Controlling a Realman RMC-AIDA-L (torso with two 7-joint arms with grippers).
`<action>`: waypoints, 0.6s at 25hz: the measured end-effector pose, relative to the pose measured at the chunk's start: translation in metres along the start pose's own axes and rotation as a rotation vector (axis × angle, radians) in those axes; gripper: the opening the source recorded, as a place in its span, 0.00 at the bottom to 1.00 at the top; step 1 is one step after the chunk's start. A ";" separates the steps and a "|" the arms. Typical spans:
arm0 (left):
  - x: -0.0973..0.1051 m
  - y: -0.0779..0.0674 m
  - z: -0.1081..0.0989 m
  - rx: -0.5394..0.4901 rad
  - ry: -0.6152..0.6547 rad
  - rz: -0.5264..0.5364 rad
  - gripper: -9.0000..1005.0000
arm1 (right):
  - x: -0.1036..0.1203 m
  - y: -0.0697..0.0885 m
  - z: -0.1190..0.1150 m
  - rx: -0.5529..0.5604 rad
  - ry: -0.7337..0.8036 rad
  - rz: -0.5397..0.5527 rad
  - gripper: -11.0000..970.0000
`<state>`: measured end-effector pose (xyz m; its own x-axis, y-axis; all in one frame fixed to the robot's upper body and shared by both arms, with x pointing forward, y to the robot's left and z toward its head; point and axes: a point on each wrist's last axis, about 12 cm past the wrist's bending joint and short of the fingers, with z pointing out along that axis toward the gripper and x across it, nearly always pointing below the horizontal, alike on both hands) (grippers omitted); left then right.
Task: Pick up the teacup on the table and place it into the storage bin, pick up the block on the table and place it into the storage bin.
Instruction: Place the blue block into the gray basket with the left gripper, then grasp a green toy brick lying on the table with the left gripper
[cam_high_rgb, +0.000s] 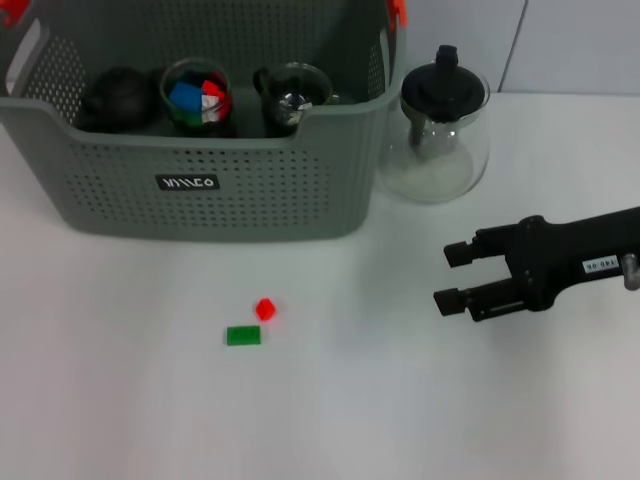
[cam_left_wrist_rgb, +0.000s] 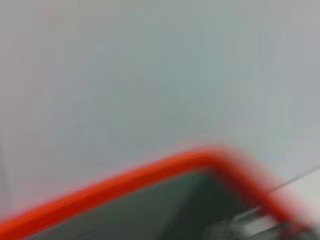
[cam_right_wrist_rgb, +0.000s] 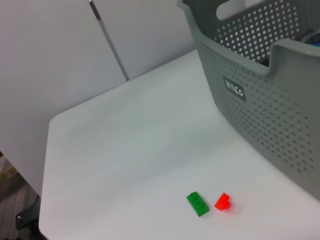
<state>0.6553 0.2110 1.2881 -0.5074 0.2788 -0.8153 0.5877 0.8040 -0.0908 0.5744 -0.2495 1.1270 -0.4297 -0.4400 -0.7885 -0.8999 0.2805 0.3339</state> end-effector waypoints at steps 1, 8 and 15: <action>-0.001 -0.010 -0.010 0.081 -0.040 0.034 0.90 | 0.000 0.000 0.000 0.001 0.000 -0.001 0.85; 0.030 -0.060 -0.062 0.522 -0.152 0.356 0.92 | 0.000 0.000 0.000 0.000 0.000 0.001 0.85; 0.088 -0.063 -0.052 0.538 0.106 0.403 0.92 | 0.001 0.000 0.000 -0.001 -0.001 0.012 0.85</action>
<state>0.5410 0.2125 1.2512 -0.2258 0.5735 -0.7875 0.9616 0.2606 -0.0859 0.5734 -0.2496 1.1258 -0.4405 -0.4358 -0.7849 -0.8947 0.2850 0.3438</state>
